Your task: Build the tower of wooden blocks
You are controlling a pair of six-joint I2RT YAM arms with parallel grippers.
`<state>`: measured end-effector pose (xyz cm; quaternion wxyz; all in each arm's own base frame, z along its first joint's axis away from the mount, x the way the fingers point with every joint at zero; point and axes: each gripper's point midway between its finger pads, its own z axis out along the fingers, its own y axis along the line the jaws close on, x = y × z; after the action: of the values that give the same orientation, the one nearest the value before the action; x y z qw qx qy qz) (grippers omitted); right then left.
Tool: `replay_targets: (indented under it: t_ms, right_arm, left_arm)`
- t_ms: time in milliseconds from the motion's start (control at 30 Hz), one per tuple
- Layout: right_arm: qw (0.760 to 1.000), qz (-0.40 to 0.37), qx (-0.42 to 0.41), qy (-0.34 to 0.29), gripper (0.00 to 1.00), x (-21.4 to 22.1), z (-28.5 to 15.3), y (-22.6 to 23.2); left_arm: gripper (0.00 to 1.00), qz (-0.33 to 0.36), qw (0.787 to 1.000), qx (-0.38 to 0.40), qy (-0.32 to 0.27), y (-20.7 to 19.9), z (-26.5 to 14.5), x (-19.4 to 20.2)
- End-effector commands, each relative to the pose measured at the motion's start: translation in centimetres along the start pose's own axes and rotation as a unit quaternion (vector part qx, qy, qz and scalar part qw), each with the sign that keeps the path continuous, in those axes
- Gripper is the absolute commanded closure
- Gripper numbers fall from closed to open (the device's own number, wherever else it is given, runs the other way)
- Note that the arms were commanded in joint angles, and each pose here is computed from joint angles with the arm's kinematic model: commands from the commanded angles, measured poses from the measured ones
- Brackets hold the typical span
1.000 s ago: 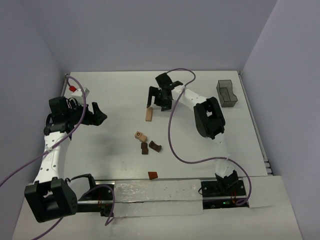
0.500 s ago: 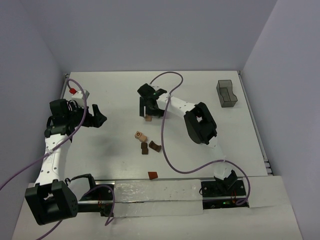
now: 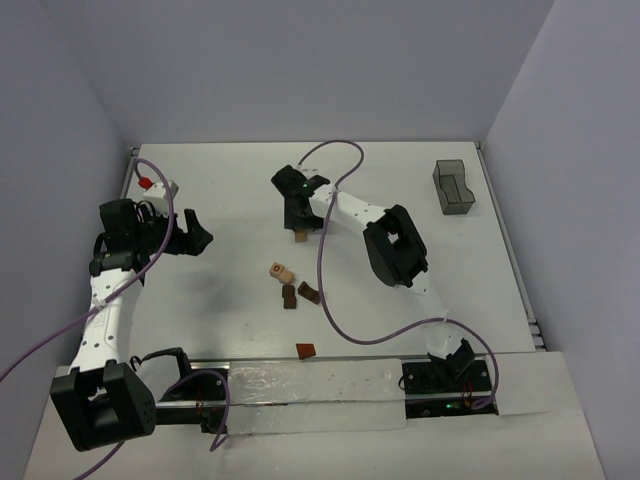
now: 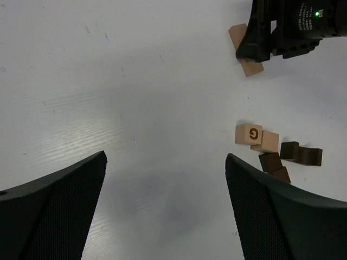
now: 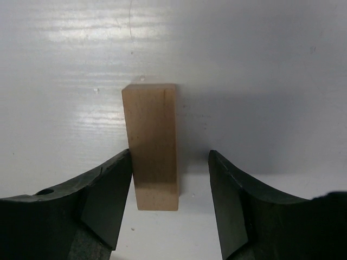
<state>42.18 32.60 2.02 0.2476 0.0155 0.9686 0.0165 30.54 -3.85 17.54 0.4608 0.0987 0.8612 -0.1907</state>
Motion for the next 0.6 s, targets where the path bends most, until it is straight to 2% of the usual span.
replay_targets:
  t_ms: [0, 100, 267, 433, 567]
  right_arm:
    - [1.000, 0.012, 0.018, -0.004, 0.41, -0.9, 1.3, -1.1]
    - [1.000, 0.013, 0.022, 0.005, 0.45, -0.3, 1.6, -1.7]
    - [0.999, 0.013, 0.028, 0.022, 0.60, 1.1, 1.6, -2.7]
    - [0.999, 0.004, 0.021, 0.043, 0.68, 3.1, 0.9, -3.7]
    - [0.999, 0.001, 0.011, 0.050, 0.69, 3.9, 0.4, -4.0]
  left_arm:
    - [0.04, 0.017, 1.000, -0.007, -0.024, 0.4, -0.2, -1.2]
    - [0.04, 0.017, 1.000, -0.008, -0.024, 0.5, -0.1, -1.3]
    - [0.04, 0.015, 1.000, -0.009, -0.024, 0.5, -0.1, -1.5]
    - [0.04, 0.016, 0.999, -0.011, -0.025, 0.5, -0.2, -1.7]
    - [0.04, 0.014, 0.999, -0.010, -0.027, 0.5, -0.3, -1.7]
